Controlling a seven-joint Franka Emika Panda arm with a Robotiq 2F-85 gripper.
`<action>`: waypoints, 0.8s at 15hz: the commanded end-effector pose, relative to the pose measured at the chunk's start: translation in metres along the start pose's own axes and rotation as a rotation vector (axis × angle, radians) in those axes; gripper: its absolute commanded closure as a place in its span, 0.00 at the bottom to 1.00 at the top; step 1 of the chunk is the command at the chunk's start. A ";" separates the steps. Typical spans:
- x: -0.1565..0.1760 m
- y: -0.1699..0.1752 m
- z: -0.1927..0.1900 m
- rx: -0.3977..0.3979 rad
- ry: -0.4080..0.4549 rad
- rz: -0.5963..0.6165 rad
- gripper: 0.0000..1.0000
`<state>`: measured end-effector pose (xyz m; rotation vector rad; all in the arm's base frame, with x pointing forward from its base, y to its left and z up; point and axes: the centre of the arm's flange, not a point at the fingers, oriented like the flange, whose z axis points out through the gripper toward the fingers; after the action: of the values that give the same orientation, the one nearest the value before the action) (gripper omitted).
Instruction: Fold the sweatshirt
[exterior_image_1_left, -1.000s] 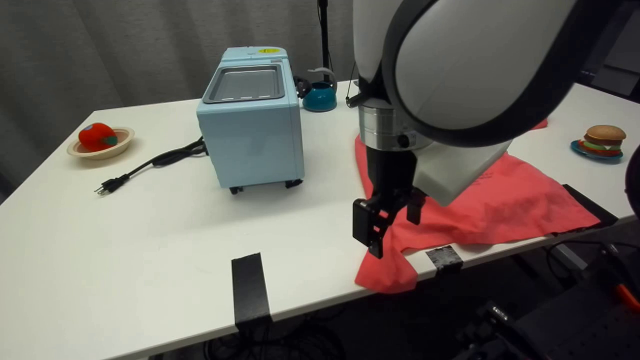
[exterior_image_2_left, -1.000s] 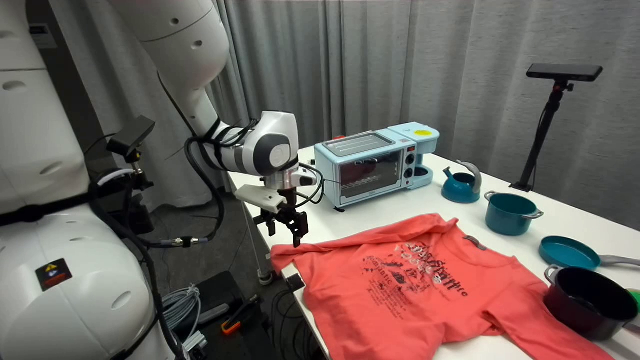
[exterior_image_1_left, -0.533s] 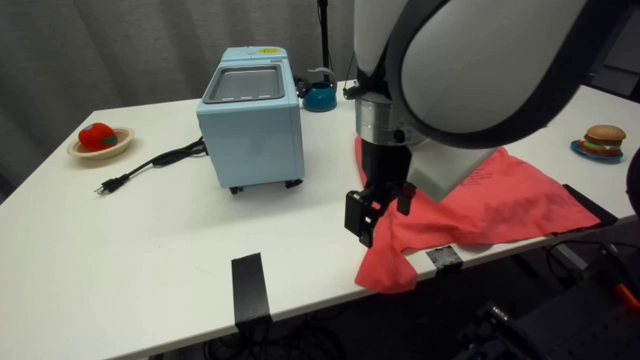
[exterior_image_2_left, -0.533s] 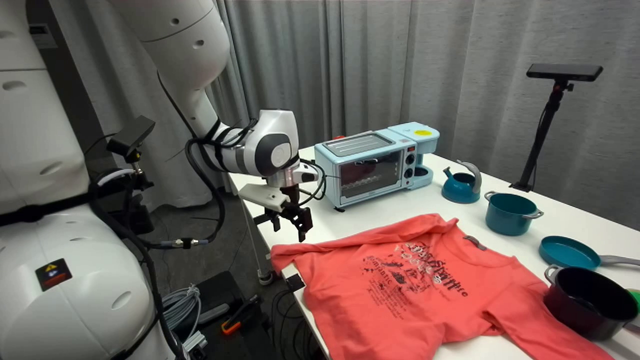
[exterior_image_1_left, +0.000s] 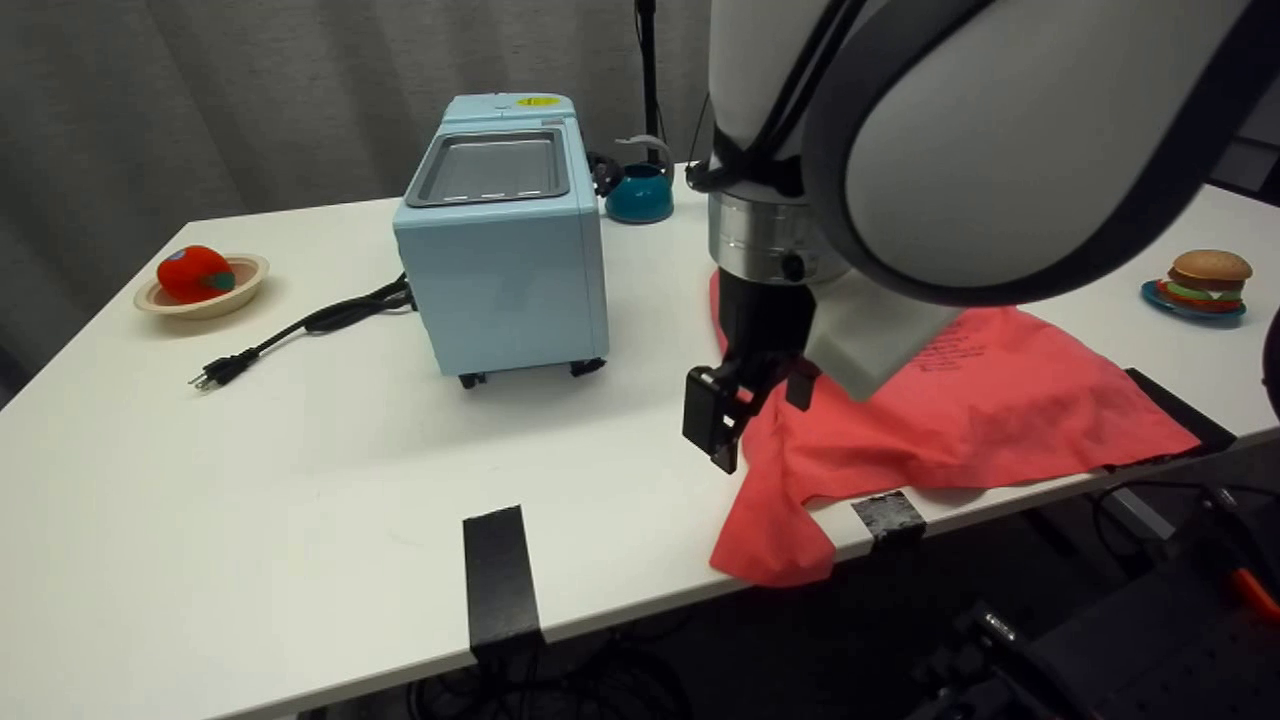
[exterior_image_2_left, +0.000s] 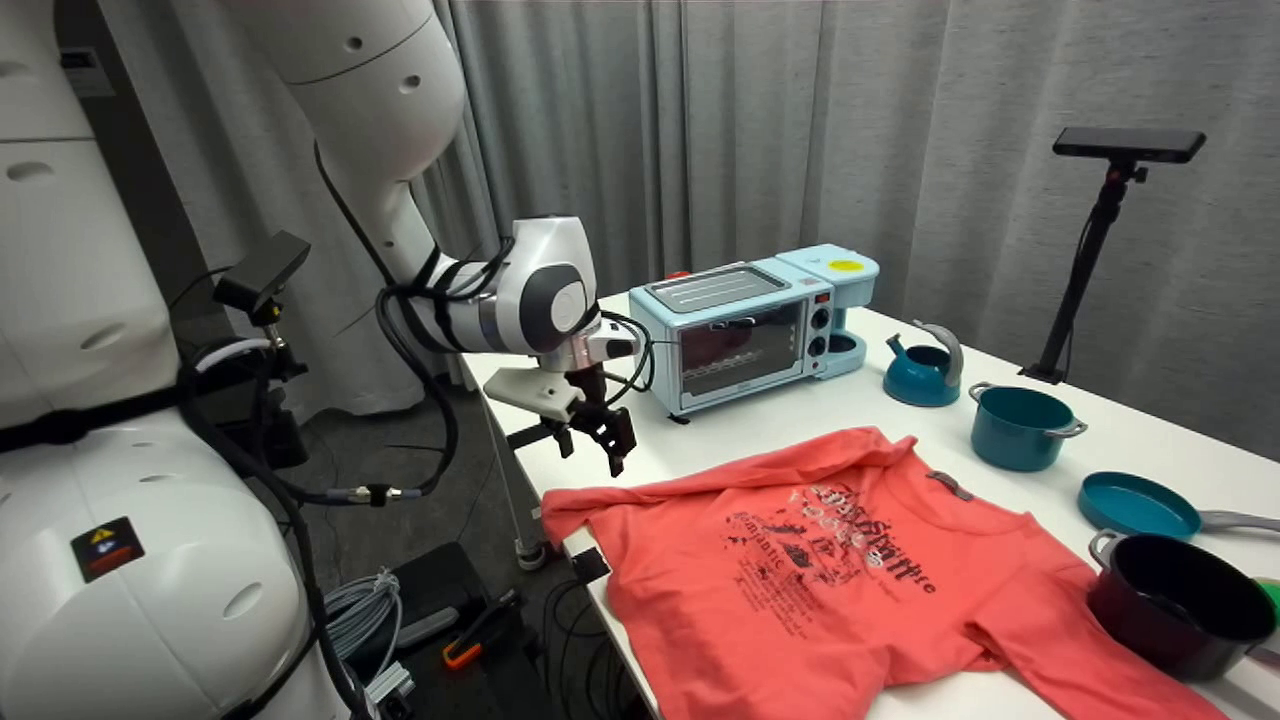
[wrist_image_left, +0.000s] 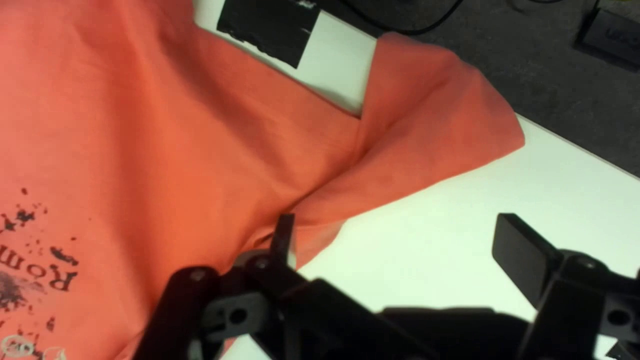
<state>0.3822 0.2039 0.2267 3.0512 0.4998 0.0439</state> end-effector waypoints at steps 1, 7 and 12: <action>-0.002 0.000 0.005 -0.021 0.022 0.038 0.00; -0.003 0.002 0.004 -0.069 0.027 0.120 0.00; -0.008 0.005 0.007 -0.107 -0.038 0.108 0.00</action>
<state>0.3809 0.1974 0.2221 3.0058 0.3154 0.0698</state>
